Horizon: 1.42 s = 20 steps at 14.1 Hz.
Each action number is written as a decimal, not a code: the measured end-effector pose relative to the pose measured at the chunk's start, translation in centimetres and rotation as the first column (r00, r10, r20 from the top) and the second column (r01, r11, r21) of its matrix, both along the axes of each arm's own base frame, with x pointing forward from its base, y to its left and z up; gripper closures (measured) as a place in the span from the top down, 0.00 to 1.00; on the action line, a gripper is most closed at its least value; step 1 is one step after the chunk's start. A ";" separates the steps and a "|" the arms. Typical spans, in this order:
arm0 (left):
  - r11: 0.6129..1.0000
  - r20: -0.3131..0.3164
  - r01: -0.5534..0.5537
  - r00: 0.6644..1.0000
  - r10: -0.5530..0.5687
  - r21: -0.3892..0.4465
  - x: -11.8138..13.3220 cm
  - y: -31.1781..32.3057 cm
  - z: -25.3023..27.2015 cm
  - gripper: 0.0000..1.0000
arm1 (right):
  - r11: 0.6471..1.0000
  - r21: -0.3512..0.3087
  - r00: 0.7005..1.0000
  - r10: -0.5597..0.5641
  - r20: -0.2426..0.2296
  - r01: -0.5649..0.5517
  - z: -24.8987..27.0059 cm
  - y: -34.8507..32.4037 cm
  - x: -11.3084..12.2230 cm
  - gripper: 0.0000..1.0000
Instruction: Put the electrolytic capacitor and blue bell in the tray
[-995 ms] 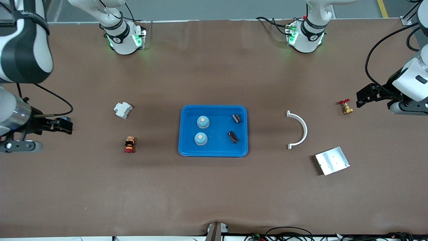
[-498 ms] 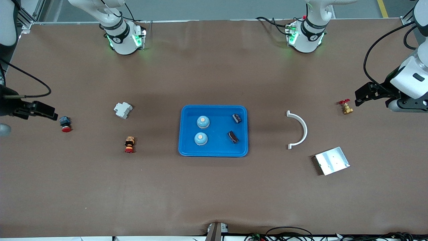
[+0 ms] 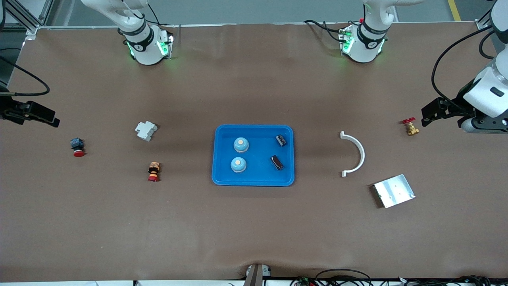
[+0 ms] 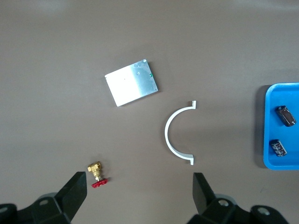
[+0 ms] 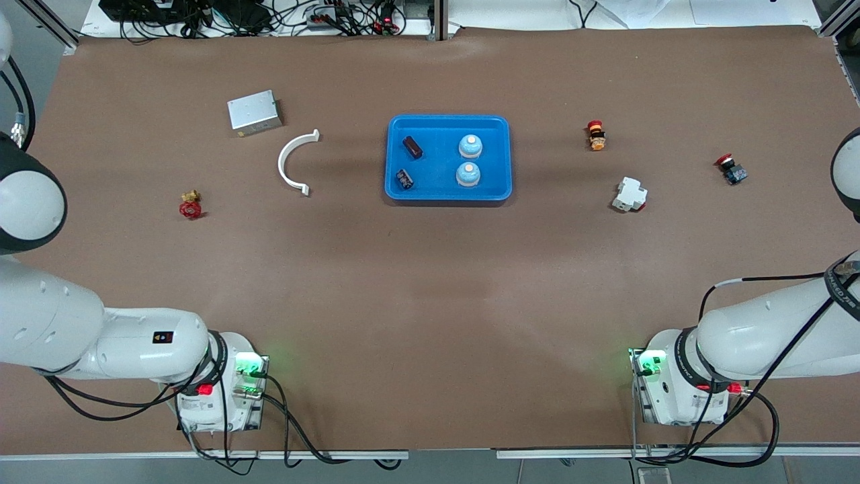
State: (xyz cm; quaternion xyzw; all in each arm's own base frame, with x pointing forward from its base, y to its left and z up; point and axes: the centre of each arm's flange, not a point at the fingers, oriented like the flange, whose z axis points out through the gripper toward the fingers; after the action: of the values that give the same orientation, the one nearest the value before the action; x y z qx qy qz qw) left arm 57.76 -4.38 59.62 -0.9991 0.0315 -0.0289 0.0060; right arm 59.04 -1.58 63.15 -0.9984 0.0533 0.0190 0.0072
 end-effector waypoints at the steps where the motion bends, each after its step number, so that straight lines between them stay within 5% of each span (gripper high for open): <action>1: 1.000 0.000 0.000 1.000 0.000 0.000 0.0 0.0 0.0 1.00 | 1.000 0.000 1.000 0.000 0.004 0.000 0.2 0.1 -0.2 1.00; 20: 1.000 0.000 -0.003 1.000 0.003 0.000 0.0 0.2 0.0 1.00 | 1.000 0.001 0.999 0.013 0.042 -0.013 -1.1 0.9 -0.4 1.00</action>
State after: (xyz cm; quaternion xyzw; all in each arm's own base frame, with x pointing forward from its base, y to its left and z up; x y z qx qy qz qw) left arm 57.77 -4.19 59.62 -0.9991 0.0299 -0.0290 0.0061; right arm 58.66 -0.72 62.10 -0.9989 0.0466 -0.0018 0.0087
